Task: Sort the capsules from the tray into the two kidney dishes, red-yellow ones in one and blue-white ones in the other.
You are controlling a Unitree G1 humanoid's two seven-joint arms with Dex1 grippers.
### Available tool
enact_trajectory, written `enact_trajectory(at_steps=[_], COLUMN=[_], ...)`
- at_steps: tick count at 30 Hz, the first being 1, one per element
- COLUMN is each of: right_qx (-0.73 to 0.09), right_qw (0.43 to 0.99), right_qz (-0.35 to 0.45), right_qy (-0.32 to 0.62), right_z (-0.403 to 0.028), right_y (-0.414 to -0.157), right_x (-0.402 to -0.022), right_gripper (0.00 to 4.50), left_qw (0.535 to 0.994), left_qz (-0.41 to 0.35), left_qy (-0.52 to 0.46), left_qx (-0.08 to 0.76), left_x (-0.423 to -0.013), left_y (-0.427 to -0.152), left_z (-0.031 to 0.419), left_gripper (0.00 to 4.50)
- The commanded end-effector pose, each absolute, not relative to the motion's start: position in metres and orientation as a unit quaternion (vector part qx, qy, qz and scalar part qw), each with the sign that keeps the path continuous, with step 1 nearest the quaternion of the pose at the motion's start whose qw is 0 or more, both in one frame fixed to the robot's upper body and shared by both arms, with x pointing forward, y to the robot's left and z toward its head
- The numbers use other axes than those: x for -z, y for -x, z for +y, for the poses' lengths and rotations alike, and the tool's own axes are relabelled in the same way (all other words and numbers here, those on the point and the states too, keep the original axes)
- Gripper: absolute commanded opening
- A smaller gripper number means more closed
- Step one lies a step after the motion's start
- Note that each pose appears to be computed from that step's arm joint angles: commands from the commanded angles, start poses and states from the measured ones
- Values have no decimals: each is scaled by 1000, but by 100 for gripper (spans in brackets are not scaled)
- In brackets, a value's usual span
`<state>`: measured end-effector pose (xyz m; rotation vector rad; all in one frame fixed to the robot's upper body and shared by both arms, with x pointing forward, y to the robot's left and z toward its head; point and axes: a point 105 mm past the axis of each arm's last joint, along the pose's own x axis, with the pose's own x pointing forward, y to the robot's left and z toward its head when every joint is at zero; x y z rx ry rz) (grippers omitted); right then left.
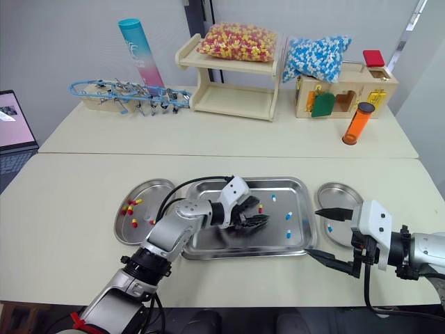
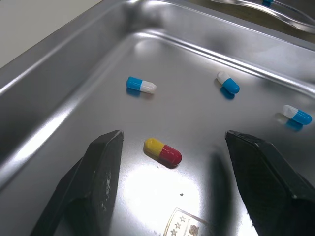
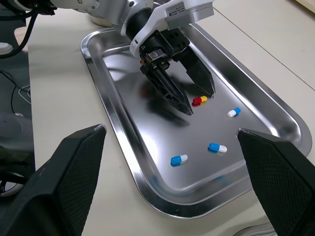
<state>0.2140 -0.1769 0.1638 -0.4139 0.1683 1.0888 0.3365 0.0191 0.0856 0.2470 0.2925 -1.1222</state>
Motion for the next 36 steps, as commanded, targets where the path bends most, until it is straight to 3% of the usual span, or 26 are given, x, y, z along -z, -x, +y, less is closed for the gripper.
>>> enact_trajectory(at_steps=[1,8,17,26,30,36], right_qx=[-519,-518,-522,-536,-554,-601], right_qw=[828,829,827,818,806,776], right_qz=[64,65,62,57,47,28], right_qy=[202,201,200,201,201,191], right_z=[-172,-172,-170,-166,-159,-138], right_y=[-211,-212,-213,-213,-213,-211], right_x=[-171,-172,-172,-175,-179,-188], right_gripper=[450,450,450,450,450,450], left_qw=[825,821,821,826,835,912], left_qz=[148,152,115,11,5,55], left_qy=[-124,-121,-121,-96,-100,-114], left_qx=[531,538,547,556,542,391], left_x=[-83,-81,-101,-175,-191,-196], left_y=[-336,-334,-334,-323,-313,-310], left_z=[17,19,22,47,85,191], left_gripper=[221,5,2,2,2,2])
